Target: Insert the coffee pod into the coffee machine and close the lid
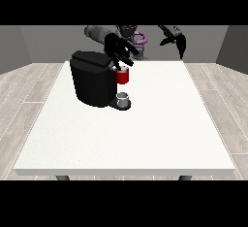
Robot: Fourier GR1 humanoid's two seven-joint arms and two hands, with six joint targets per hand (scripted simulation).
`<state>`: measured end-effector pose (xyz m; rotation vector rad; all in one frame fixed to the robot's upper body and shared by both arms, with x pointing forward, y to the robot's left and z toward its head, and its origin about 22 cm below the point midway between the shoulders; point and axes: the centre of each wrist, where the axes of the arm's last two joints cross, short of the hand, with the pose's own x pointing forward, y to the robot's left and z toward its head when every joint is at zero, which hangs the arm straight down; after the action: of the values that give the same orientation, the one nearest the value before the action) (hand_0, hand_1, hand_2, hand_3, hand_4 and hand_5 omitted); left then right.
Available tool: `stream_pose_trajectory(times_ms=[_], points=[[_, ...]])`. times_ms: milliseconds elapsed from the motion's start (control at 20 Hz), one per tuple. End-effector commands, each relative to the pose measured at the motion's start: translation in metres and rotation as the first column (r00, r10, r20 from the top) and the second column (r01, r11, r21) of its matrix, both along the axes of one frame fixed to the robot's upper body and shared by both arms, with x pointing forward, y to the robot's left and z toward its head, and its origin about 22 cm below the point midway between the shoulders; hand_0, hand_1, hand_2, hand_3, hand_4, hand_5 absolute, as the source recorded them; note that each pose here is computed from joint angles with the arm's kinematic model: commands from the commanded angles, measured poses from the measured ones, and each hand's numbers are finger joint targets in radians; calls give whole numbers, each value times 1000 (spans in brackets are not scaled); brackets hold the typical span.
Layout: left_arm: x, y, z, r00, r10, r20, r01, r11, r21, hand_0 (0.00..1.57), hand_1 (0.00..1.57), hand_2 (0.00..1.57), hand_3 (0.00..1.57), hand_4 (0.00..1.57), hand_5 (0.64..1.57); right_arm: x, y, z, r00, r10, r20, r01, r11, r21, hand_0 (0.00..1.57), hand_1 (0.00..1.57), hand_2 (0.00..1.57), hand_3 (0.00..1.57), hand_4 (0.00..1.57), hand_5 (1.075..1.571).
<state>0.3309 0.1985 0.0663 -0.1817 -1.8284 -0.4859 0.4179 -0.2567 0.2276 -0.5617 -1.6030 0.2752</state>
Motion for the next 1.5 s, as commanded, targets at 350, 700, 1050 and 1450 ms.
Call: stream_pose_trajectory(times_ms=[350,700,1050,1450], points=[[12,-25,23,994,-104,45,104,995,14,0,0,0,0,377,1571,-14,50,69,957,178,228,-194,980,52,0,0,0,0,0,1571],[15,-10,36,987,-104,120,103,995,8,0,0,0,0,278,1571,-4,73,74,914,241,325,-268,962,43,0,0,0,0,133,1571],[15,0,44,993,-66,99,68,998,-19,0,0,0,0,349,1571,5,104,53,878,326,351,-366,929,53,0,0,0,0,0,1571],[-10,29,-17,996,61,-63,-64,997,-42,0,0,0,0,266,1571,-13,152,-33,790,540,290,-584,808,86,0,0,0,0,263,1571]])
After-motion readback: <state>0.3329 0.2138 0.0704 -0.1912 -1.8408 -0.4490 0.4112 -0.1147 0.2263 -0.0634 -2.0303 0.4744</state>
